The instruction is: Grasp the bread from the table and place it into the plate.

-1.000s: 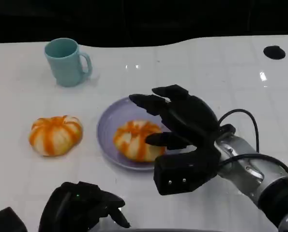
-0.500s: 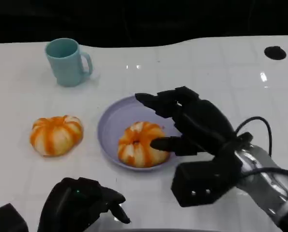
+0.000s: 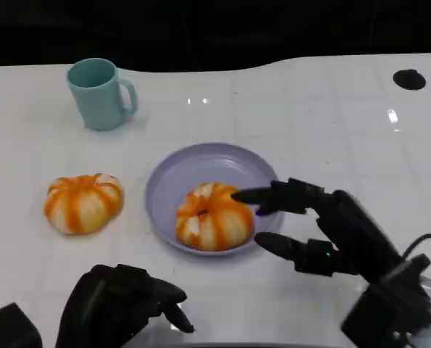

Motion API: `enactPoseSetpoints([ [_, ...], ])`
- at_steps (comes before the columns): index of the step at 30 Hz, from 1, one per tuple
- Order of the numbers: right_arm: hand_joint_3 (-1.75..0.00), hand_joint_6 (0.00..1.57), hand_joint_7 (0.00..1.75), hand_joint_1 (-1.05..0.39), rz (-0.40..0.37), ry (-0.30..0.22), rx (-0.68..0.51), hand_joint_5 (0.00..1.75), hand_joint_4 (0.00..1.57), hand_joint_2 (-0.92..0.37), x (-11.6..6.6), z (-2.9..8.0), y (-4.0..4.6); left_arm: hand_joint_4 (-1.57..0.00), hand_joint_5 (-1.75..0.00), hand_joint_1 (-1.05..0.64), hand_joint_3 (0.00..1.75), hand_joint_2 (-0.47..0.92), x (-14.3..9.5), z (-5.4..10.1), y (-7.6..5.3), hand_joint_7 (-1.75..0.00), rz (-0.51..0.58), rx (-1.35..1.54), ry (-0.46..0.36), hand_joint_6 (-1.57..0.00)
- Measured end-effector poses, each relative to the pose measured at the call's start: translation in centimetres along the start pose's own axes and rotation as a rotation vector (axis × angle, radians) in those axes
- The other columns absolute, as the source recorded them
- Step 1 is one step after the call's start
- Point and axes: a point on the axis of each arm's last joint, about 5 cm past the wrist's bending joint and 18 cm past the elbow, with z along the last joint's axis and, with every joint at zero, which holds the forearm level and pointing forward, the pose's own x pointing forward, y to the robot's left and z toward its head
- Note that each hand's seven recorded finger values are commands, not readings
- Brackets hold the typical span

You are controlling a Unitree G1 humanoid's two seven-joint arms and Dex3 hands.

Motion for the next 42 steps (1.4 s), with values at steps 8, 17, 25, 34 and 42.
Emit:
enactPoseSetpoints([
  [8, -1.31, 0.84, 1.12, -0.13, -0.03, 0.009, 0.084, 1.53, 0.8, -0.4, -2.9, -0.1, -0.73, -1.24, -0.9, -0.95, 0.0, 0.88, 0.0, -0.1, 0.0, 0.0, 0.003, -0.002, 0.006, -1.56],
  [17, -1.08, 0.77, 1.22, -0.21, -0.064, 0.113, 0.197, 1.56, 0.77, -0.5, -6.5, 0.2, -1.37, -1.25, -0.89, -0.96, 0.0, 0.88, 0.0, -0.1, 0.0, 0.0, 0.008, -0.011, 0.011, -1.56],
  [25, -0.89, 0.73, 1.22, -0.21, -0.08, 0.219, 0.243, 1.56, 0.74, -0.61, -8.2, 0.3, -1.46, -1.24, -0.9, -0.96, 0.0, 0.88, 0.0, 0.0, 0.1, 0.0, 0.007, -0.009, 0.01, -1.56],
  [34, -0.84, 0.73, 1.27, -0.27, -0.1, 0.232, 0.256, 1.59, 0.74, -0.64, -8.3, -0.1, -1.57, -1.23, -0.91, -0.96, 0.01, 0.88, -0.1, 0.0, 0.1, 0.0, 0.01, -0.017, 0.014, -1.57],
  [42, -0.8, 0.72, 1.26, -0.28, -0.094, 0.252, 0.276, 1.64, 0.77, -0.64, -8.3, -0.8, -1.26, -1.22, -0.92, -0.96, 0.0, 0.88, -0.2, -0.1, 0.3, 0.0, 0.016, -0.011, 0.016, -1.56],
])
